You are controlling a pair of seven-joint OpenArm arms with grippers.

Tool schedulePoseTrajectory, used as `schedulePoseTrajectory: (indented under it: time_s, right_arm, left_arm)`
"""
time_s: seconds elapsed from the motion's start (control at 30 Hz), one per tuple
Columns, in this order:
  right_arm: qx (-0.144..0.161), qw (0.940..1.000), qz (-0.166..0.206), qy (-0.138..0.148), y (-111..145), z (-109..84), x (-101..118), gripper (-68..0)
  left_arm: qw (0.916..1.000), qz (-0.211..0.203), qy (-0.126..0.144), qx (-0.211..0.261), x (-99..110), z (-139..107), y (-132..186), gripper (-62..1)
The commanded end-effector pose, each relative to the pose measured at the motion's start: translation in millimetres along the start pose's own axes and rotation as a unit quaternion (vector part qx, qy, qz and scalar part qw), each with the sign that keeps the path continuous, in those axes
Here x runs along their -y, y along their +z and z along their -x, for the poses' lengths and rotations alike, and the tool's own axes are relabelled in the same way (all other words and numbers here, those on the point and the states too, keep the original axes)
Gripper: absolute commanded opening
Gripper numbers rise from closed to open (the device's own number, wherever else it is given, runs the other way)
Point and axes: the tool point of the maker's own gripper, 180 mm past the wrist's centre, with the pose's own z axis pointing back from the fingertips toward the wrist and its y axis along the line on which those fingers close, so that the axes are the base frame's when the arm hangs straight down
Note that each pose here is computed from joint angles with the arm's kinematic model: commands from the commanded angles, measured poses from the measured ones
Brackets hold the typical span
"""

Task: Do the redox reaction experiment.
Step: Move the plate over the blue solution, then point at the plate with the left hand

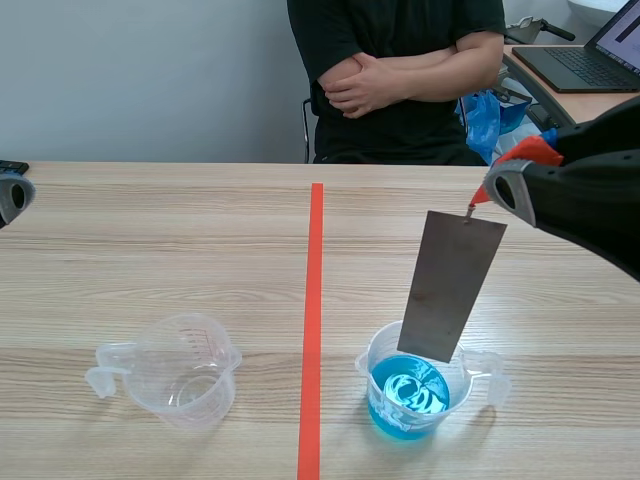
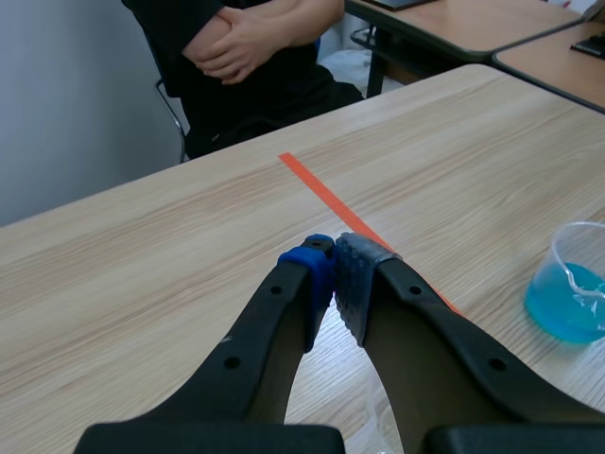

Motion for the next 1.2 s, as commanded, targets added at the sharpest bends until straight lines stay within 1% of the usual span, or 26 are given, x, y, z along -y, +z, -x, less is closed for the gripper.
schedulePoseTrajectory:
  time_s: [0.0,0.13,0.27,0.5,0.63,0.73,0.83,0.93,1.07,1.17]
  right_arm:
    - [-0.001,1.0000,0.001,0.007,2,-1.6,2,-66.0]
    - [-0.005,0.9999,0.008,0.008,5,-1.0,6,-66.0]
    - [-0.005,1.0000,0.007,0.000,7,-1.6,6,-66.0]
    - [-0.007,0.9999,0.007,0.000,7,-0.7,6,-66.0]
    - [-0.007,1.0000,0.007,0.000,7,-0.8,6,-66.0]
    - [-0.007,1.0000,0.007,-0.001,7,-0.8,6,-66.0]
    - [-0.005,1.0000,0.006,-0.001,7,-1.4,6,-66.0]
    - [-0.005,1.0000,0.006,-0.001,7,-1.5,6,-66.0]
    - [-0.003,1.0000,0.006,-0.002,7,-2.2,6,-66.0]
    - [-0.003,1.0000,0.006,-0.002,7,-2.2,6,-66.0]
  left_arm:
    - [0.9998,0.006,-0.006,0.019,2,-12,-1,-57.7]
    - [0.9998,0.007,-0.006,0.019,2,-12,-1,-57.6]
    - [0.9998,0.009,-0.010,0.017,2,-12,-1,-57.2]
    - [0.9998,0.010,-0.013,0.014,2,-11,-1,-57.0]
    - [0.9996,0.009,-0.026,0.004,2,-8,-1,-56.8]
    - [0.9993,0.021,-0.031,-0.003,5,-7,-3,-56.7]
    - [0.9982,0.048,-0.034,-0.015,17,-1,-8,-56.6]
    - [0.9954,0.081,-0.048,-0.021,35,6,-16,-56.6]
    - [0.9900,0.126,-0.060,-0.019,64,13,-30,-56.6]
    - [0.9839,0.162,-0.072,-0.024,85,20,-41,-56.6]
